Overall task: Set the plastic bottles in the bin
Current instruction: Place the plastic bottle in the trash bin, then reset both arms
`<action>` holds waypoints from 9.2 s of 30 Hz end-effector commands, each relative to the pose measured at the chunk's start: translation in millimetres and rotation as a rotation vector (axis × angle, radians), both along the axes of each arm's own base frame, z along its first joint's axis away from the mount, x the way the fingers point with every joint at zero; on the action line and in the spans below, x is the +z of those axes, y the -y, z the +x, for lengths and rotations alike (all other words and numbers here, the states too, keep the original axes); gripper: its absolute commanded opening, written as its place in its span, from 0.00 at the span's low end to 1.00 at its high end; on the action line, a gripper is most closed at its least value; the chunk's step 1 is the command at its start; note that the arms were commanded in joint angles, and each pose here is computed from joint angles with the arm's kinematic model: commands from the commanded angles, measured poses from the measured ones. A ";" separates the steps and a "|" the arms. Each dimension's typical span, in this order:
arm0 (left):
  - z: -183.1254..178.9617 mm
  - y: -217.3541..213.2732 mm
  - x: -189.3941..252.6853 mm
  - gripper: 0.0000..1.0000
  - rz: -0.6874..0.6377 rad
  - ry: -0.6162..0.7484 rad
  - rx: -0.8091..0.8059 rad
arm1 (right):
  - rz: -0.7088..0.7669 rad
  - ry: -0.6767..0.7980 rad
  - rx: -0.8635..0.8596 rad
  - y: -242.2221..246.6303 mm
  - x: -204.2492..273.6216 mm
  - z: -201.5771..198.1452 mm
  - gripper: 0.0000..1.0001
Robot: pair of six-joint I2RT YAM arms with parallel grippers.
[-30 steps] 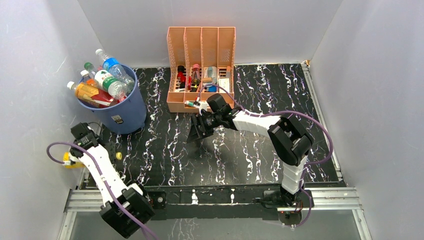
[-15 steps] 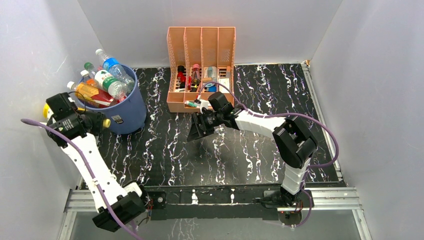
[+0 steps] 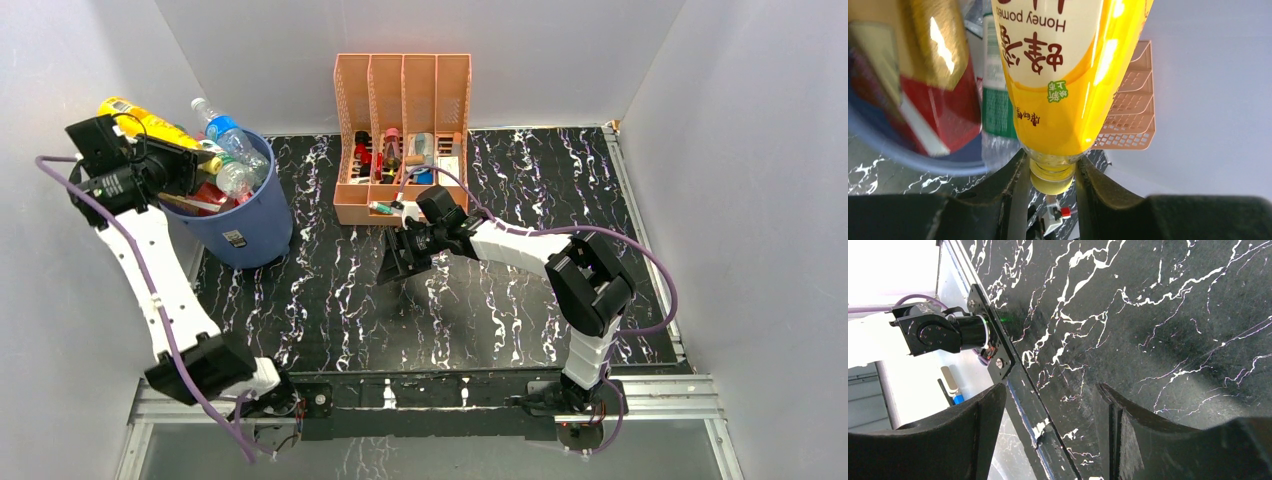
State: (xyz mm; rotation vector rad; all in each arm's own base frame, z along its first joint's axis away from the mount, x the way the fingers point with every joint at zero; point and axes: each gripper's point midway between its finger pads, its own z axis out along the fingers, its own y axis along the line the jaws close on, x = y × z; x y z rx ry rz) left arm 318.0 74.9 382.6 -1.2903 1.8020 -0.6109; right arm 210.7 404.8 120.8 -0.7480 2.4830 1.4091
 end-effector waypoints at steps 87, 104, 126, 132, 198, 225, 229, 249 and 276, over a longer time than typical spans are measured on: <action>3.8 25.1 2.5 0.71 -0.198 0.267 -0.290 | -0.002 -0.003 -0.005 5.0 7.4 -8.8 0.74; -8.6 27.5 -4.3 0.98 -0.130 0.244 -0.273 | -0.003 -0.010 0.003 2.4 5.9 -9.9 0.74; -13.6 15.1 -24.6 0.98 -0.058 0.239 -0.296 | 0.549 0.082 0.279 -148.7 186.0 -32.8 0.50; -13.5 13.7 -27.9 0.98 -0.054 0.260 -0.328 | 0.752 -0.004 0.334 -163.4 216.3 -34.2 0.50; -92.3 124.7 63.4 0.98 0.368 0.646 -0.668 | 0.742 -0.183 0.042 -115.9 135.3 -9.7 0.98; -58.6 185.1 -88.8 0.98 0.424 0.226 -0.945 | 0.396 -0.286 -1.026 160.4 138.2 125.6 0.98; -62.7 241.2 -102.4 0.98 0.530 0.205 -1.051 | 0.417 -0.274 -1.108 198.3 143.3 130.2 0.98; -36.4 228.8 -234.1 0.98 0.864 -0.087 -0.754 | 0.014 0.349 -1.198 316.5 85.2 123.5 0.98; -6.6 106.2 -273.0 0.98 0.885 -0.135 -0.431 | -0.195 0.549 -1.177 346.4 25.9 127.4 0.98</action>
